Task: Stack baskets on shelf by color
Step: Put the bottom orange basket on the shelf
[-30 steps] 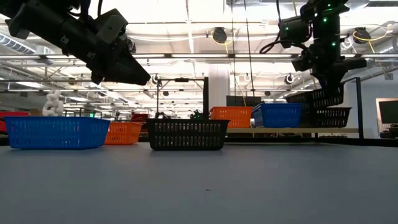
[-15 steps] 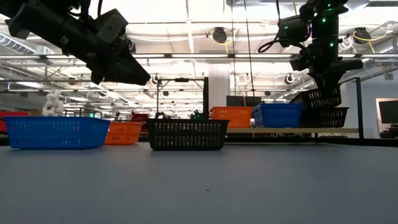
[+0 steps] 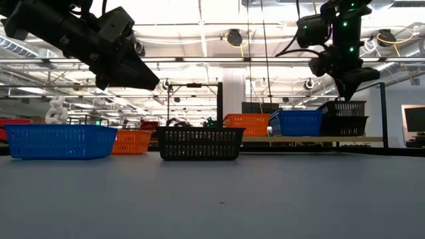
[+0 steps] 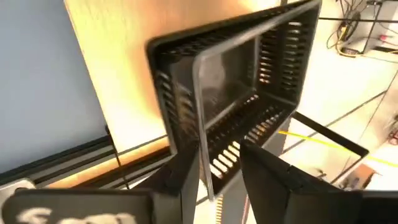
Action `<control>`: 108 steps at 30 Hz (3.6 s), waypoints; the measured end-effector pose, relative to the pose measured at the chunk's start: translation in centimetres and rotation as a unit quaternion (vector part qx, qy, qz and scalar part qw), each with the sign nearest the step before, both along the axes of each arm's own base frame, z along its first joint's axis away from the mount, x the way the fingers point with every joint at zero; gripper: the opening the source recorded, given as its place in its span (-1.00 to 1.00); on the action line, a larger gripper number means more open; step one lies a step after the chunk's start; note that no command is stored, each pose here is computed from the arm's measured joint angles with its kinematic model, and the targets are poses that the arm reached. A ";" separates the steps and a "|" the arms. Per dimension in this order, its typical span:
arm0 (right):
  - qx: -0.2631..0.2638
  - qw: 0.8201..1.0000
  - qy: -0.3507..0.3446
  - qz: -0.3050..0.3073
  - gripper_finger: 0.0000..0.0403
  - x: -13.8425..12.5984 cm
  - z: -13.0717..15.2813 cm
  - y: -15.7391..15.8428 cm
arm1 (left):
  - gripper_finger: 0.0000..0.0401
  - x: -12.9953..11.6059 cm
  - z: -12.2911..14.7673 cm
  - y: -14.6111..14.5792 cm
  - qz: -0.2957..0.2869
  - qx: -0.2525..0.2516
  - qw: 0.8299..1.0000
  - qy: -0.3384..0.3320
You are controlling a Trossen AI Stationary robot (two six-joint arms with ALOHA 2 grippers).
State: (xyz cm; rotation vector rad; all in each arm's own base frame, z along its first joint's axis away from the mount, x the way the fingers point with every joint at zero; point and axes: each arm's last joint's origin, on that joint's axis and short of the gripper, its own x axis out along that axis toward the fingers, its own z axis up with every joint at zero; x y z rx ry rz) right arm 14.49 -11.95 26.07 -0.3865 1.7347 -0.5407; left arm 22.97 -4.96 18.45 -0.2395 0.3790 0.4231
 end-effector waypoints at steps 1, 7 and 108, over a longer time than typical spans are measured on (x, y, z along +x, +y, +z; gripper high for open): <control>0.006 1.000 -0.008 0.003 -0.45 0.0 0.1 0.1 | -0.37 0.0 0.0 0.0 0.000 0.000 1.000 0.000; 0.057 0.993 -0.099 0.042 -0.47 -0.3 1.1 1.6 | -0.37 0.0 0.0 0.0 0.001 -0.002 1.000 -0.001; 0.128 0.980 -0.150 0.017 -0.16 -0.1 -3.6 0.2 | -0.37 0.2 0.2 0.6 0.015 0.010 1.000 -0.007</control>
